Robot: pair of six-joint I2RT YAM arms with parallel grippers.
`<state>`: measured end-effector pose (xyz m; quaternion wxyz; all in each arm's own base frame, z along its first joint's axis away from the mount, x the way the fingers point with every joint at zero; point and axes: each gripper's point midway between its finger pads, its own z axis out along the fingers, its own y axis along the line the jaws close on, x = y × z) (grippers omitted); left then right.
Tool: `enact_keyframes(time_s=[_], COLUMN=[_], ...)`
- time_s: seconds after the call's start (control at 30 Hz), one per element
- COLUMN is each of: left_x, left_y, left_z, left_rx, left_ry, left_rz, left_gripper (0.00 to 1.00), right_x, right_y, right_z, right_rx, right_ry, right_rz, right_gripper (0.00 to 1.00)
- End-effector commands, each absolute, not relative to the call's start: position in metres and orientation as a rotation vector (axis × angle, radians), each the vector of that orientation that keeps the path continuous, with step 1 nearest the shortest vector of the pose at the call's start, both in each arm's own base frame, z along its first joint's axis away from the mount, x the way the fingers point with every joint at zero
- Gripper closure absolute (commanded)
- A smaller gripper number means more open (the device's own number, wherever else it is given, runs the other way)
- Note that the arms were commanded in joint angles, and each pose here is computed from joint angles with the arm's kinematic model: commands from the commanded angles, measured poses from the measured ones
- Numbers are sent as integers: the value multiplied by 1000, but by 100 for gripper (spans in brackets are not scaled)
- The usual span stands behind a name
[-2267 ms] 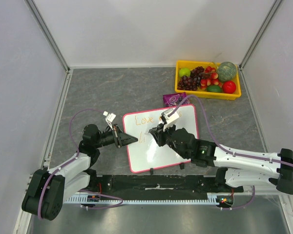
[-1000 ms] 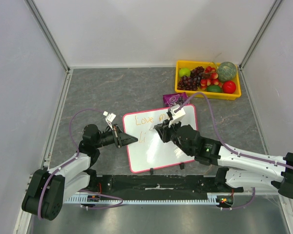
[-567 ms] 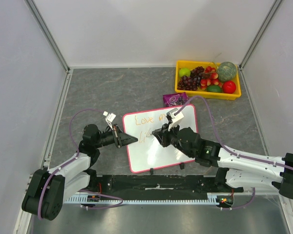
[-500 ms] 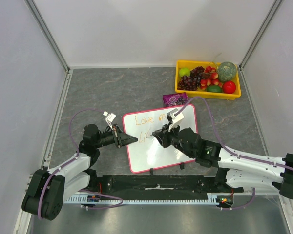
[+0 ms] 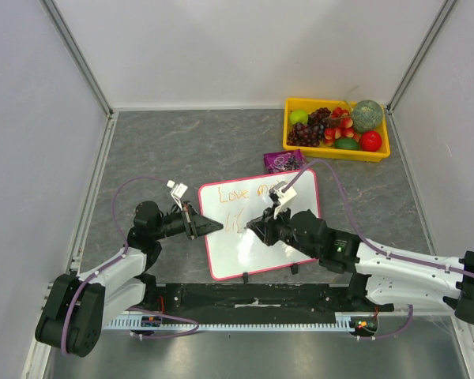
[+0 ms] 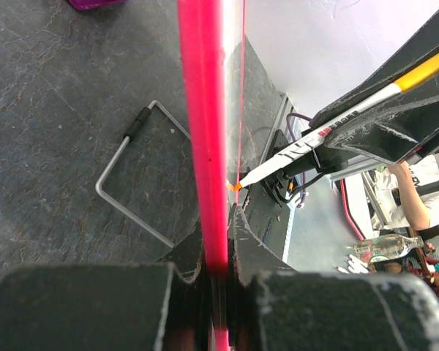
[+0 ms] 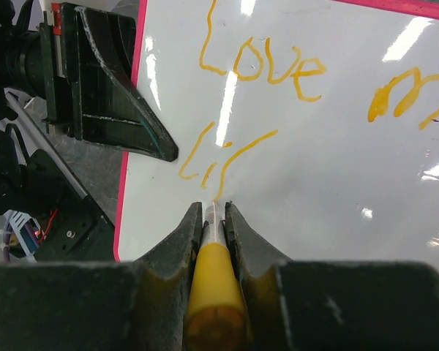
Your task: Write a sentence on the whiteboard
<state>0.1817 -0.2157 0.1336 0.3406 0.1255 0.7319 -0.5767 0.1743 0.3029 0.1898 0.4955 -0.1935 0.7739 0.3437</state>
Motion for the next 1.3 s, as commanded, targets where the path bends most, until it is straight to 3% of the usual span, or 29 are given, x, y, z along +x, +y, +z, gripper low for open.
enact_keyframes(time_s=[0.0,0.4,1.27], left_x=[192,192,191], left_y=[-210,-210,-211], left_z=[114,114,114], left_rx=[411,413,414], left_ry=[1894,1896,1895], left_rz=[-1345,-1346,-1347], left_gripper=[98,98,98], right_x=[170,193,208], right_y=[303,307,293], right_z=[196,248,198], right_rx=[-493,-404,-406], right_ry=[1866,1751,1860], right_rz=[859,828,668], right_gripper=[100,100,100])
